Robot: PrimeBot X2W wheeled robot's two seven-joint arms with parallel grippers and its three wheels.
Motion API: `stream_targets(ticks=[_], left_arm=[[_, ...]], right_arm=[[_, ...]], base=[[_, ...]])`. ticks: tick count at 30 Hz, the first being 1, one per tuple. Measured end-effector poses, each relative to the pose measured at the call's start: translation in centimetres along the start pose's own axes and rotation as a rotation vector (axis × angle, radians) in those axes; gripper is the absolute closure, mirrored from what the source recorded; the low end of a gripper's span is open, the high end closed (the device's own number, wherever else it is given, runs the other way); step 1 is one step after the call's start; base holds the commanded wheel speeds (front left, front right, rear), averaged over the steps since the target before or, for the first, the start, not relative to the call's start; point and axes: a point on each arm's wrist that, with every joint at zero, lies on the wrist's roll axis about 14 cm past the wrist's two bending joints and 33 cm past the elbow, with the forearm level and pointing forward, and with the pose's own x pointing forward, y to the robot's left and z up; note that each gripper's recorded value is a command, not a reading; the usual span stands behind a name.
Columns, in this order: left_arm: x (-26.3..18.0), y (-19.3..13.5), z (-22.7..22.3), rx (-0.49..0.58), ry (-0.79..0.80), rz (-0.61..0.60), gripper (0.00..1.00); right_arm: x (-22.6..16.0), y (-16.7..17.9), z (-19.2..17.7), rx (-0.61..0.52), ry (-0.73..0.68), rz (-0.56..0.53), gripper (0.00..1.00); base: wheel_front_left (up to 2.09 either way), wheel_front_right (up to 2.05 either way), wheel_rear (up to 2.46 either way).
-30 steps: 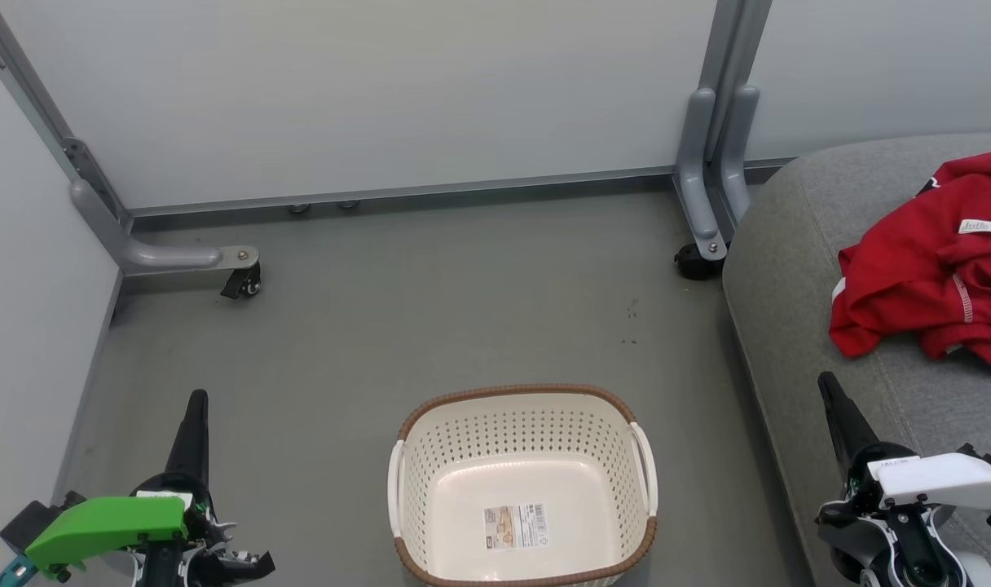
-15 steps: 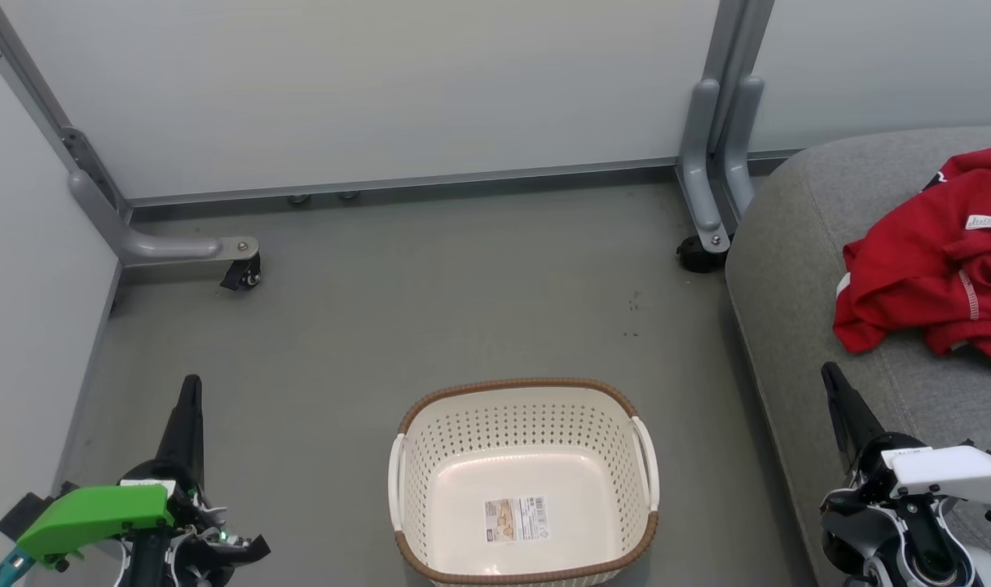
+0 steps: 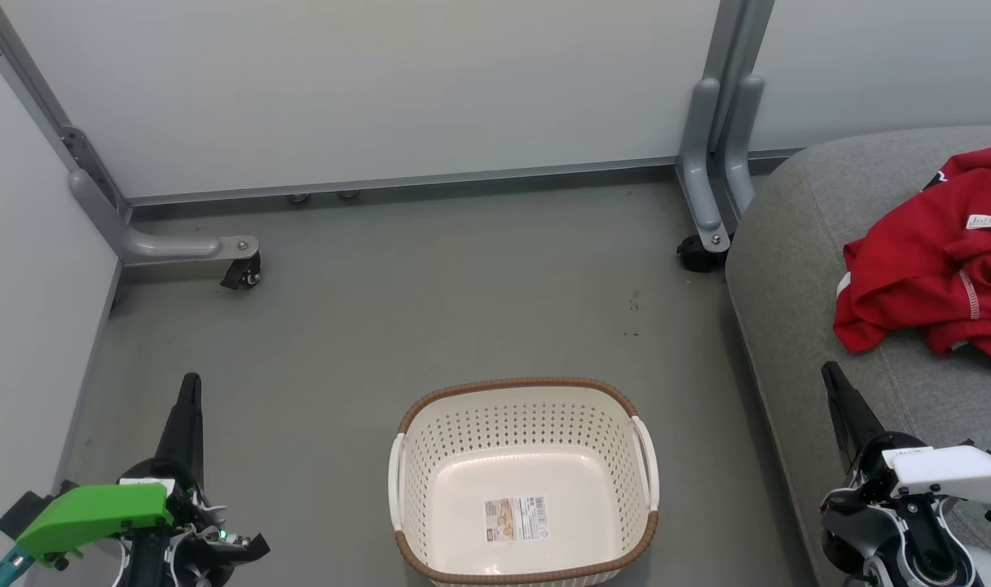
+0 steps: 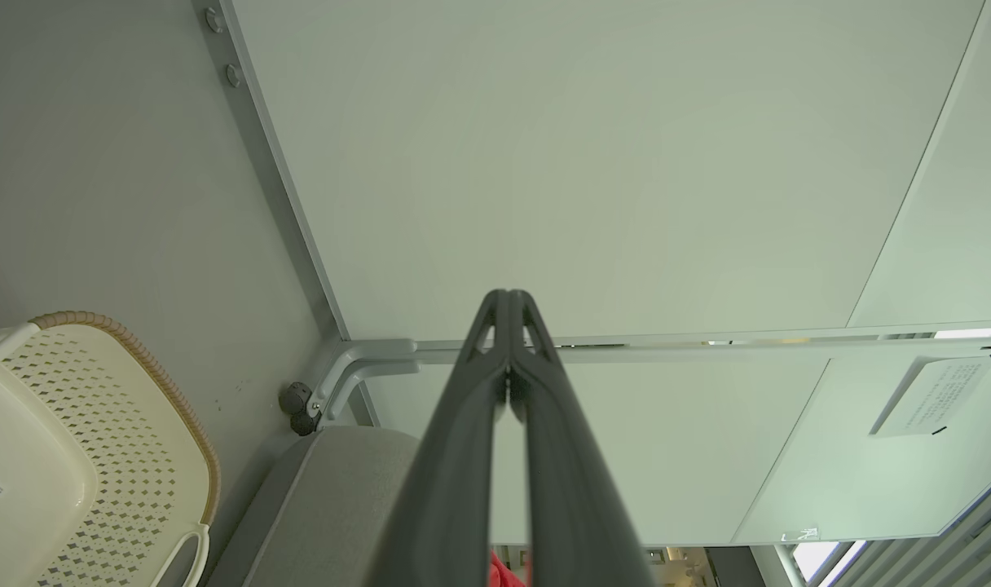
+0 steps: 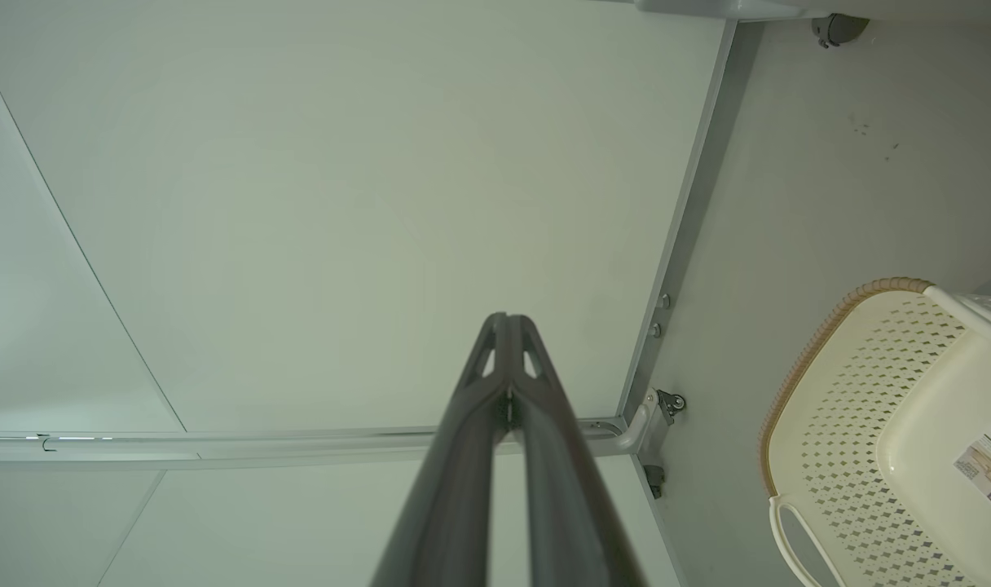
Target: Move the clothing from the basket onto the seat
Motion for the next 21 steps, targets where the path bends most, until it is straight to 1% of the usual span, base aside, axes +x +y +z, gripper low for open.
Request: stream_targets(ticks=[21], left_arm=[[0.0,0.0,-0.01,-0.001,0.002,0.0,1.0]], right_arm=[[-0.01,-0.01,-0.05,0.001,0.001,0.0,1.0]], base=[[0.0,0.0,0.0]])
